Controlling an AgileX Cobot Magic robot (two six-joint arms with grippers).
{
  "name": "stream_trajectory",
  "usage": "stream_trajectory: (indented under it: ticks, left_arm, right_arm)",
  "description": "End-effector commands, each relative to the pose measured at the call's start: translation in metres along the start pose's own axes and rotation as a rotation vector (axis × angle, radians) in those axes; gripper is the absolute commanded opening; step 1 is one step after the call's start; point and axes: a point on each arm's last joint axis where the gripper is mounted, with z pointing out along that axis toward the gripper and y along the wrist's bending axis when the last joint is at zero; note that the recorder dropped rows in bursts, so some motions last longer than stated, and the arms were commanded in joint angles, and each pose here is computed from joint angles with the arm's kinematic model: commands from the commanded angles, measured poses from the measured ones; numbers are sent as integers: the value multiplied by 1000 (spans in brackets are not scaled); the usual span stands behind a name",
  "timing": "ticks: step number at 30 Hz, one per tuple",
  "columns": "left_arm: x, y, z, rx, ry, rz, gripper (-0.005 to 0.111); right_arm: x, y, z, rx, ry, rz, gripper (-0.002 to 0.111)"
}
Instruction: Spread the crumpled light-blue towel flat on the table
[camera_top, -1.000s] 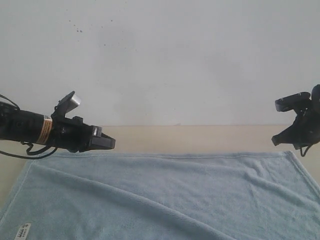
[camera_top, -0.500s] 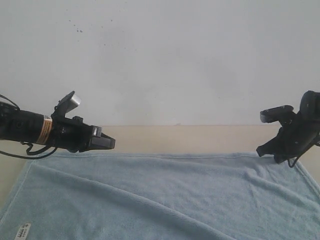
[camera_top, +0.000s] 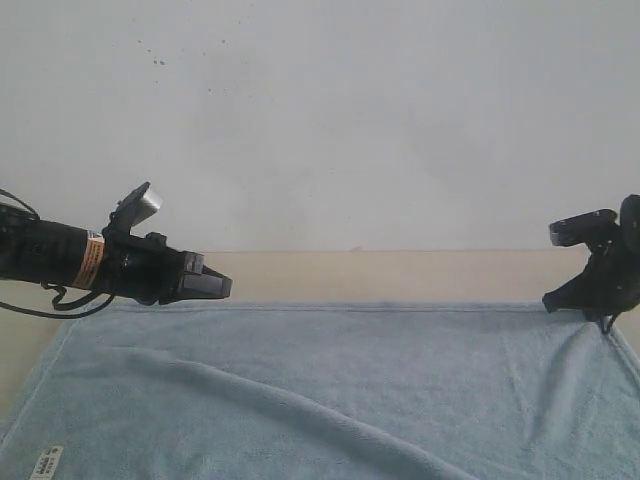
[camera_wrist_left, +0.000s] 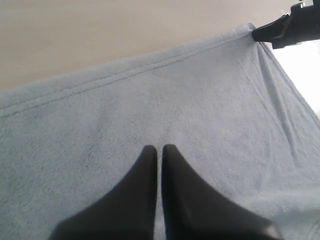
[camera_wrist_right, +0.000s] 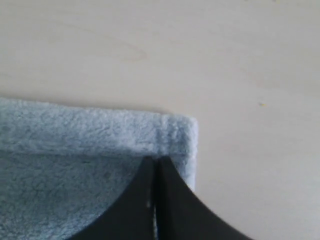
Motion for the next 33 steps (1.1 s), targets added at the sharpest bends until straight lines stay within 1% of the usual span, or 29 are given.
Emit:
stream_trajectory:
  ticks: [1, 4, 8, 11, 17, 21, 24, 28, 31, 33]
  left_arm:
    - [-2, -5, -1, 13, -2, -3, 4]
    - [-1, -5, -1, 18, -1, -3, 4]
    - [0, -9, -1, 62, 10, -2, 4]
    - [0, -10, -1, 71, 12, -2, 4]
    - [-3, -10, -5, 55, 0, 2, 4]
    - [-6, -13, -9, 52, -10, 15, 4]
    - [-9, -17, -15, 24, -25, 35, 4]
    - [-11, -21, -30, -35, -51, 69, 4]
    - [-10, -20, -46, -115, -79, 60, 4]
    - [-11, -24, -58, -146, -100, 63, 4]
  right_arm:
    - [12, -20, 10, 34, 40, -4, 0]
    - [5, -22, 7, 36, 15, -7, 0]
    - [-5, -18, 1, 29, -1, 3, 0]
    - [-14, -20, -9, 17, -24, 54, 0]
    - [-33, -26, -51, 9, -115, 96, 0]
    - [-35, -21, -75, -64, -105, 66, 0]
    - [-31, -15, -96, -130, -144, 87, 0]
    - [-16, -10, -120, -116, -215, 121, 0]
    - [8, -5, -135, -94, -240, 141, 0]
    - [26, 1, -144, -86, -265, 179, 0]
